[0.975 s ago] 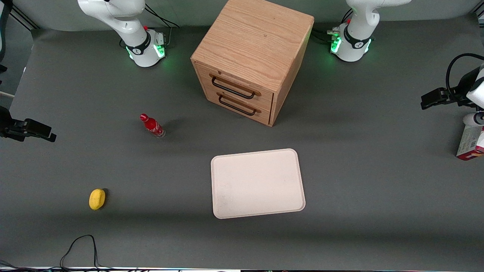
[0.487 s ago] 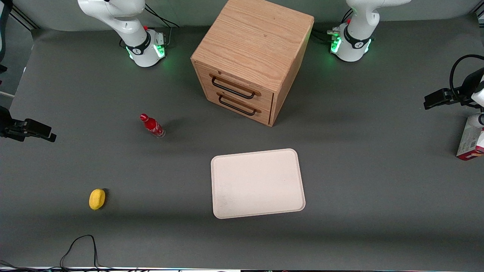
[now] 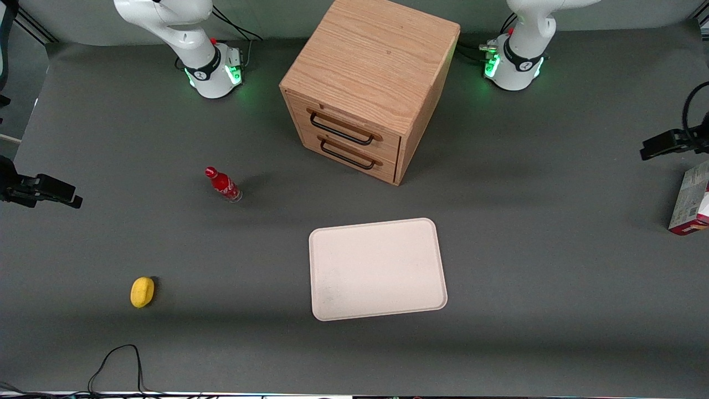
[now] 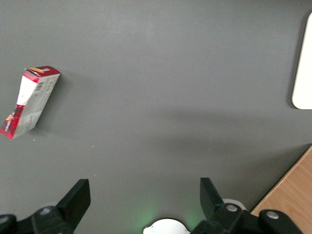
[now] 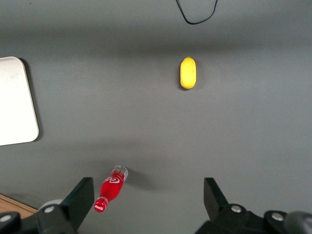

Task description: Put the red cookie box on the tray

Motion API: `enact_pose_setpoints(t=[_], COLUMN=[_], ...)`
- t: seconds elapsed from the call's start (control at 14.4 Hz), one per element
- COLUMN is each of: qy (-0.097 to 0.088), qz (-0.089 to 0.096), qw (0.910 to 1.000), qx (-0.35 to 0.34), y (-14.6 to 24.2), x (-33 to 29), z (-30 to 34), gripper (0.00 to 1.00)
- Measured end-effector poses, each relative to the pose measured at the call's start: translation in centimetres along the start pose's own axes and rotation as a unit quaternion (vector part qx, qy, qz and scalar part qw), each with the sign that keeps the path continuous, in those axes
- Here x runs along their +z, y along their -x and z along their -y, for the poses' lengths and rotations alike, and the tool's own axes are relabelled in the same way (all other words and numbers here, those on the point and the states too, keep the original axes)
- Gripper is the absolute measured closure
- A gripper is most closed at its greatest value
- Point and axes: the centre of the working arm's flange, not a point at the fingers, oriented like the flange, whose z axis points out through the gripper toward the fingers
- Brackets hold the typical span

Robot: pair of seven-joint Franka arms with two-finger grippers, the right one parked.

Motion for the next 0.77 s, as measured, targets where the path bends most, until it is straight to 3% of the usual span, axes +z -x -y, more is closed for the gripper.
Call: enact_pose_setpoints(t=[0.42,0.77], qy=[0.008,0.018], qz=[0.006,-0.001], qw=[0.9974,0.9883], qx=[0.072,0.151], y=[1.4,4.9], x=[1.6,4.5], z=[18.5,34.4], gripper=[0.00,0.00])
